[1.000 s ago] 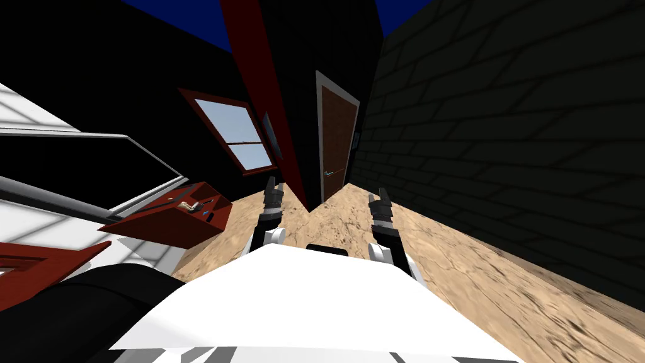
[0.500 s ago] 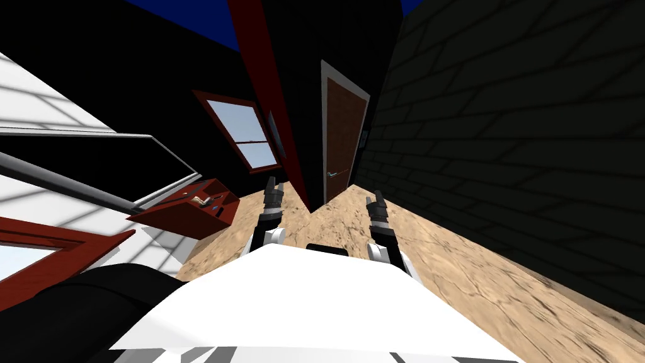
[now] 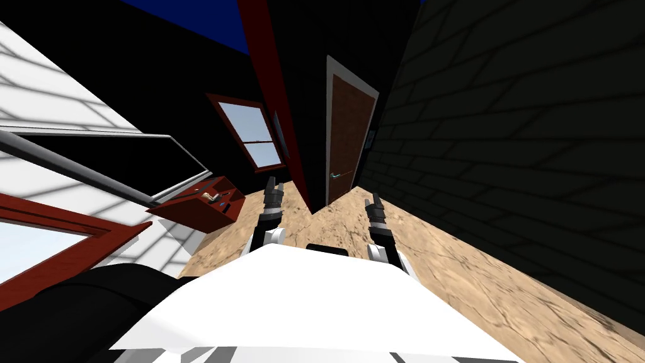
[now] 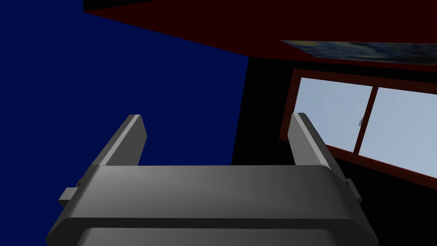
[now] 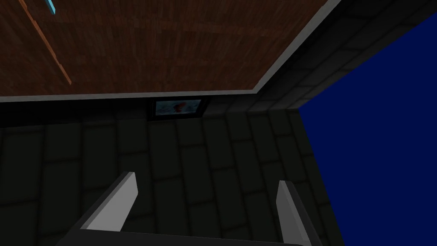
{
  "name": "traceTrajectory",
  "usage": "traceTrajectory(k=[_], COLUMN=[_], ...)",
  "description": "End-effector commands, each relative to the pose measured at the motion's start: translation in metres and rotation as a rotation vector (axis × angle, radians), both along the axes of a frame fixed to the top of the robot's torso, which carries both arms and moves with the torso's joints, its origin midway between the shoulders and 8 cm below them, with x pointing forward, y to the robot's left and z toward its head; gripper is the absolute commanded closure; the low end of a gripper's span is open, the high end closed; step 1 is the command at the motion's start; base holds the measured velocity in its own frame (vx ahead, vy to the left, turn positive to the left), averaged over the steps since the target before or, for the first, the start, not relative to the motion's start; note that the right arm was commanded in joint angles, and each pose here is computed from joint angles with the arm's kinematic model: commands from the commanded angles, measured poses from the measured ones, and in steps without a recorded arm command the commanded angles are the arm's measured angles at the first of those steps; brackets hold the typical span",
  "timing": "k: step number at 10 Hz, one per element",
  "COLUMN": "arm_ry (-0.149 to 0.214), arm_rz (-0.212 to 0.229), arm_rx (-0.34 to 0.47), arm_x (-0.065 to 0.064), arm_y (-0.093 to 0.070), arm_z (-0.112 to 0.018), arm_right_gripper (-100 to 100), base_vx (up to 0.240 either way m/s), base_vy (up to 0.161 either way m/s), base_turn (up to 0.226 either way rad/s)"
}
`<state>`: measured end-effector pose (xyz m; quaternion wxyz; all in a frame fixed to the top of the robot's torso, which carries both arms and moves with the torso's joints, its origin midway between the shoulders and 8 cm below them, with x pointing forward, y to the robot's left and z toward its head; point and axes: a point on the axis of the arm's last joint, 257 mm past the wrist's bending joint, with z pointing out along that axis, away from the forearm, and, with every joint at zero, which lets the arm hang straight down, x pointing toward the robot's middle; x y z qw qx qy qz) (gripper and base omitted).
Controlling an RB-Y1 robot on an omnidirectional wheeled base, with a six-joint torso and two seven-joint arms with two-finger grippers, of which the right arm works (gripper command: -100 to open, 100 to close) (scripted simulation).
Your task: Pull the door open
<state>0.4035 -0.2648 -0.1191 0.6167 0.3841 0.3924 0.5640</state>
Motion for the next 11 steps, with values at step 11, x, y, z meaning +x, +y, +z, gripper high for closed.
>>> traceTrajectory(k=[11], arm_ry=[0.095], arm_rz=[0.026], arm_rx=[-0.006], arm_x=[0.015], arm_y=[-0.015], arm_z=[-0.070], arm_right_gripper=[-100], base_vx=[0.090], base_vy=[-0.050], base_turn=[0.146])
